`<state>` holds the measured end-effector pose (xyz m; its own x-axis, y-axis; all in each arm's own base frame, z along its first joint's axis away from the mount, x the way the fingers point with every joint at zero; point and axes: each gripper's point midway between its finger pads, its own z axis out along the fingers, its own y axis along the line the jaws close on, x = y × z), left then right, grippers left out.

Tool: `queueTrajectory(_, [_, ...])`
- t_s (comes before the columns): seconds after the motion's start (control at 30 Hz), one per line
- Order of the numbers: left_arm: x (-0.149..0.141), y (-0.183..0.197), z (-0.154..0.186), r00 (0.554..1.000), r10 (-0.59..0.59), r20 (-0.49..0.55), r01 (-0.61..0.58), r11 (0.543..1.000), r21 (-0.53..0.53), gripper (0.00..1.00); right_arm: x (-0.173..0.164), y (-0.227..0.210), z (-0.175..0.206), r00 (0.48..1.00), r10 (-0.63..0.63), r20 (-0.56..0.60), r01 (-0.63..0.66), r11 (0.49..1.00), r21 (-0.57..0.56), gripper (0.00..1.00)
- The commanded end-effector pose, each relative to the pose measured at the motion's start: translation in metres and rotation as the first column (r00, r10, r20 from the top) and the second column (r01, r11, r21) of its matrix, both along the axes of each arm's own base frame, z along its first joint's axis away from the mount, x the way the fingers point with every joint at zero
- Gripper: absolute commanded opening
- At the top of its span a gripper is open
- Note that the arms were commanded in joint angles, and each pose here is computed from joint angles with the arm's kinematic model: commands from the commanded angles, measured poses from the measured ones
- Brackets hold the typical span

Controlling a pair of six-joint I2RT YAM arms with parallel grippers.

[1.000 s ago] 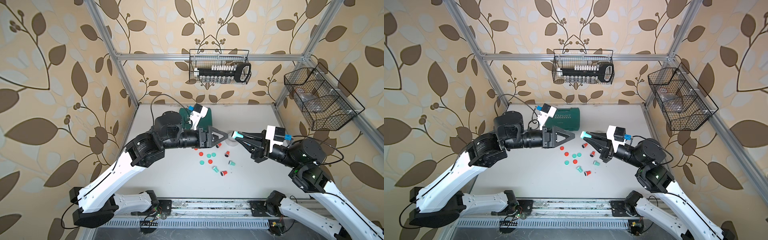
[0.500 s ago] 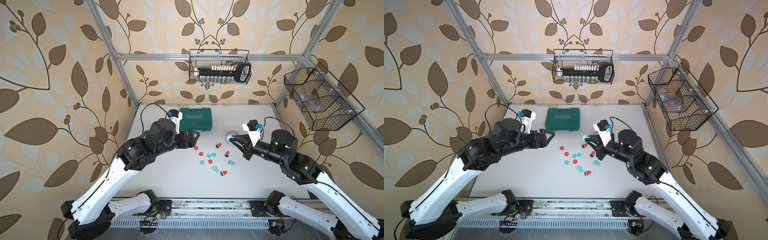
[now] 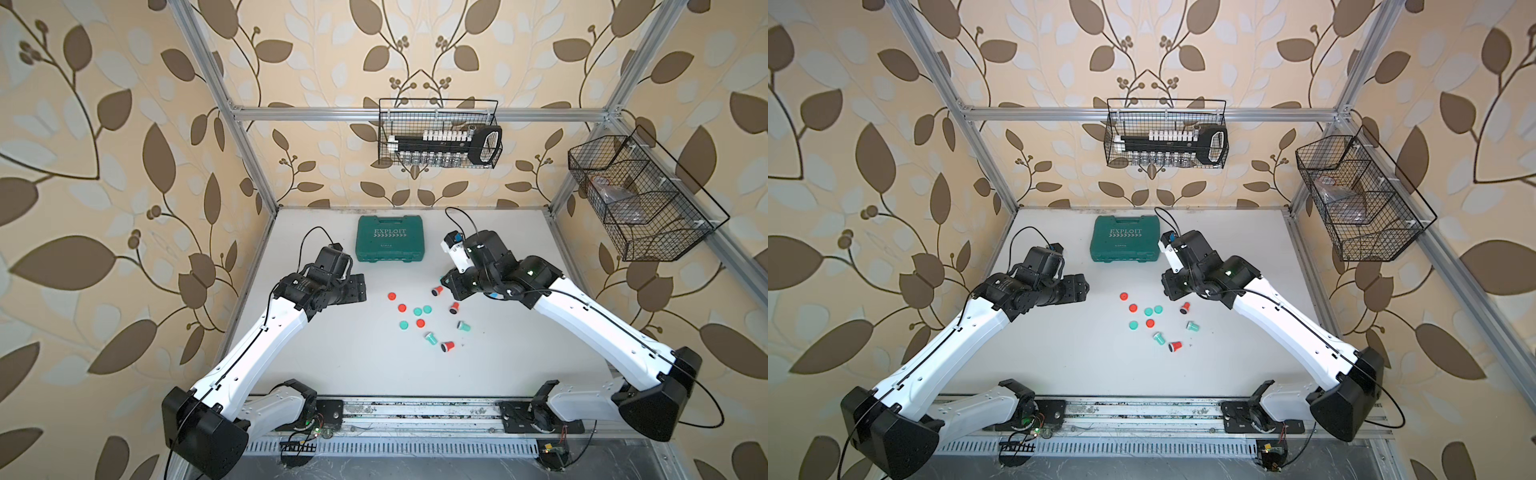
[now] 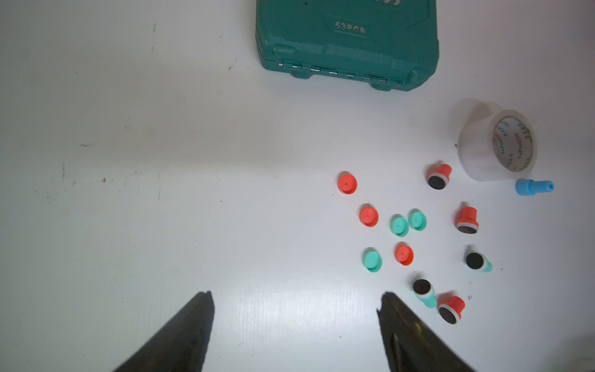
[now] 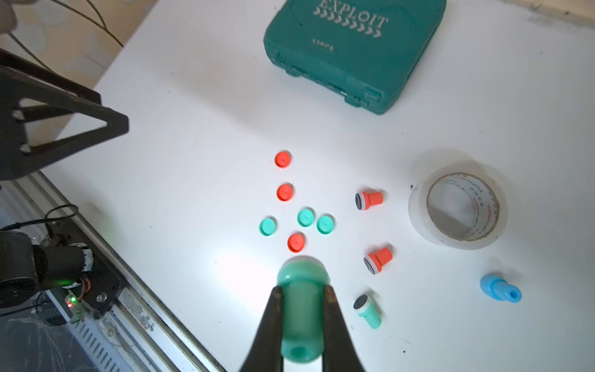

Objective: Close the stamp cap
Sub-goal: Close the cover of the stamp.

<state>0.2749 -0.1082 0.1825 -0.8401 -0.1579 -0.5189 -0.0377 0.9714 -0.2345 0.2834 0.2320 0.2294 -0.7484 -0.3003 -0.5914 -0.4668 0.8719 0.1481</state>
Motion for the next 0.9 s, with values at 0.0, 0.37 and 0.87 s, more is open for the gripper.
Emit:
queueTrajectory(0.0, [0.013,0.007,-0.009,1.000,-0.005,0.027,0.003,0.999,0.053,0.82,0.004,0.000,-0.017,0.998,-0.016,-0.063,0.012,0.997,-0.071,0.00])
queueTrajectory(0.37, [0.023,0.016,-0.014,1.000,-0.010,-0.023,0.013,0.993,0.120,0.80,0.025,0.032,-0.099,0.974,-0.008,-0.224,-0.045,0.972,-0.231,0.00])
queueTrajectory(0.87, [0.026,0.025,-0.016,0.999,0.025,-0.039,-0.021,0.996,0.088,0.79,0.036,0.034,-0.161,0.946,-0.049,-0.321,-0.076,0.927,-0.366,0.00])
